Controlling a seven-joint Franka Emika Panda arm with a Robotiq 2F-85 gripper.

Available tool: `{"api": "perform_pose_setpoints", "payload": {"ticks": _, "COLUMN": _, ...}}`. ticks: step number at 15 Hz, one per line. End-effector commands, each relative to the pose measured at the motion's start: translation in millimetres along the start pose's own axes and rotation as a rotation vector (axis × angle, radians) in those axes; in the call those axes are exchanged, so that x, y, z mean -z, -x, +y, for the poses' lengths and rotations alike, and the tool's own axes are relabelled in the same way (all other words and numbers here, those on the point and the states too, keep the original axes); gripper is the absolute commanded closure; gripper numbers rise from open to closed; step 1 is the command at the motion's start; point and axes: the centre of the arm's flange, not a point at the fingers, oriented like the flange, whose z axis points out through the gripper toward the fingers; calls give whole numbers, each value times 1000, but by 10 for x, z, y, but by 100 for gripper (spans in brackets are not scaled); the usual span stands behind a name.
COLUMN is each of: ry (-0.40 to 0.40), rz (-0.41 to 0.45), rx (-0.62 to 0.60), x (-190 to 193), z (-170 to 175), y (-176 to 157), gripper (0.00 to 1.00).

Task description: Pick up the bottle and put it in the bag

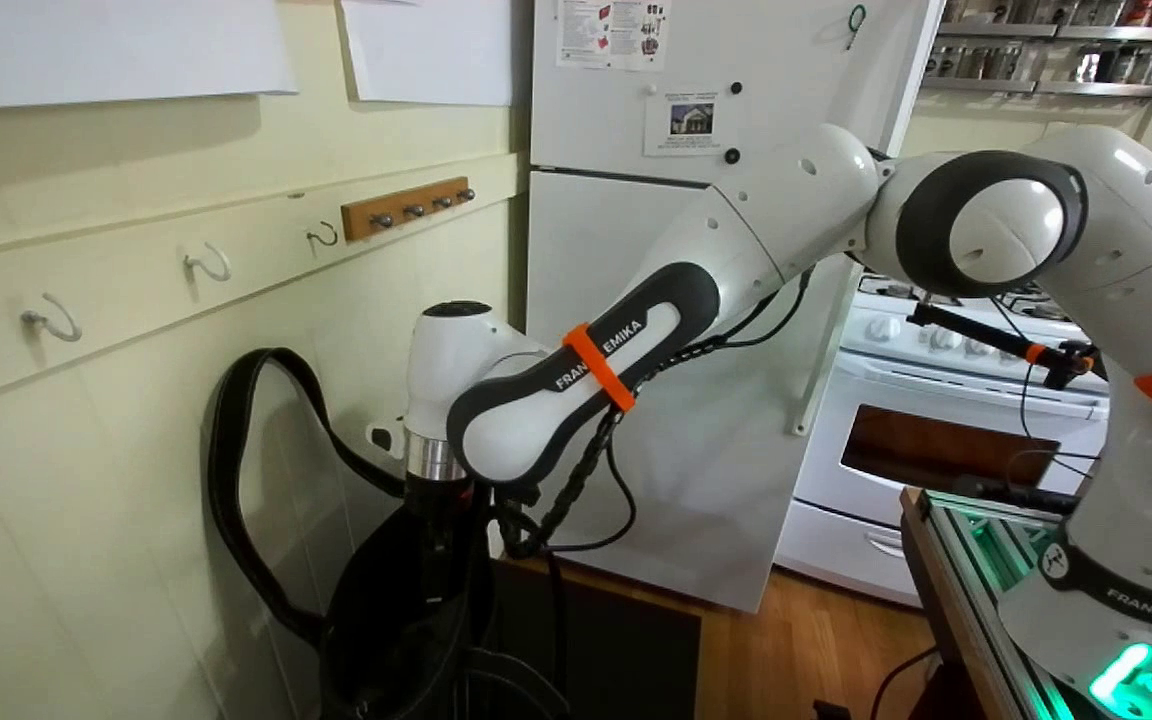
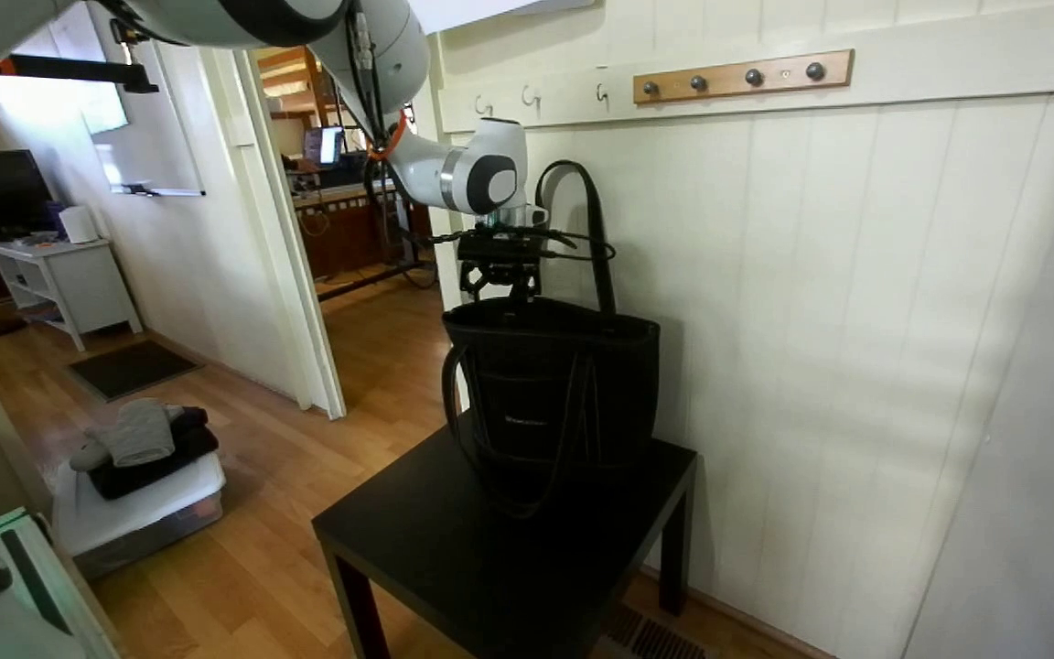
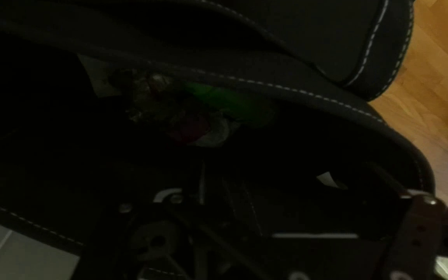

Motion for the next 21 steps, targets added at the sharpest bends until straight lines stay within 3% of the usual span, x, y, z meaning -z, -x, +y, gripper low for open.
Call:
{"api": "perform_pose_setpoints", "payload": {"ticks": 1, "ry": 47, "rz": 53, "rx": -27, "x": 180, "z": -269, "y": 738, "gripper": 0}}
{"api": "perform_pose_setpoints", "payload": {"ticks": 6, "ry": 114, "rz": 129, "rx": -75, "x": 231, "z": -362, "y": 1126, "gripper": 0}}
{"api": "perform_pose_setpoints", "payload": {"ticks": 13, "ry": 141, "rz": 194, "rx": -114, "x": 439, "z": -628, "y": 1885, "gripper": 0}}
{"api": "perform_pose_setpoints", "payload": {"ticks": 14, "ry": 135, "rz": 181, "rx": -99, "x": 193, "z": -391, "y": 1381, "gripper": 0}}
{"api": "perform_pose_setpoints", "payload": {"ticks": 17, "ry": 141, "rz": 182, "rx": -104, "x": 287, "z": -485, "y": 1626, "gripper": 0}}
{"api": "perform_pose_setpoints", "payload": {"ticks": 21, "ry": 142, "rz": 183, "rx": -102, "x": 325, "z": -506, "y": 1638, "gripper": 0}}
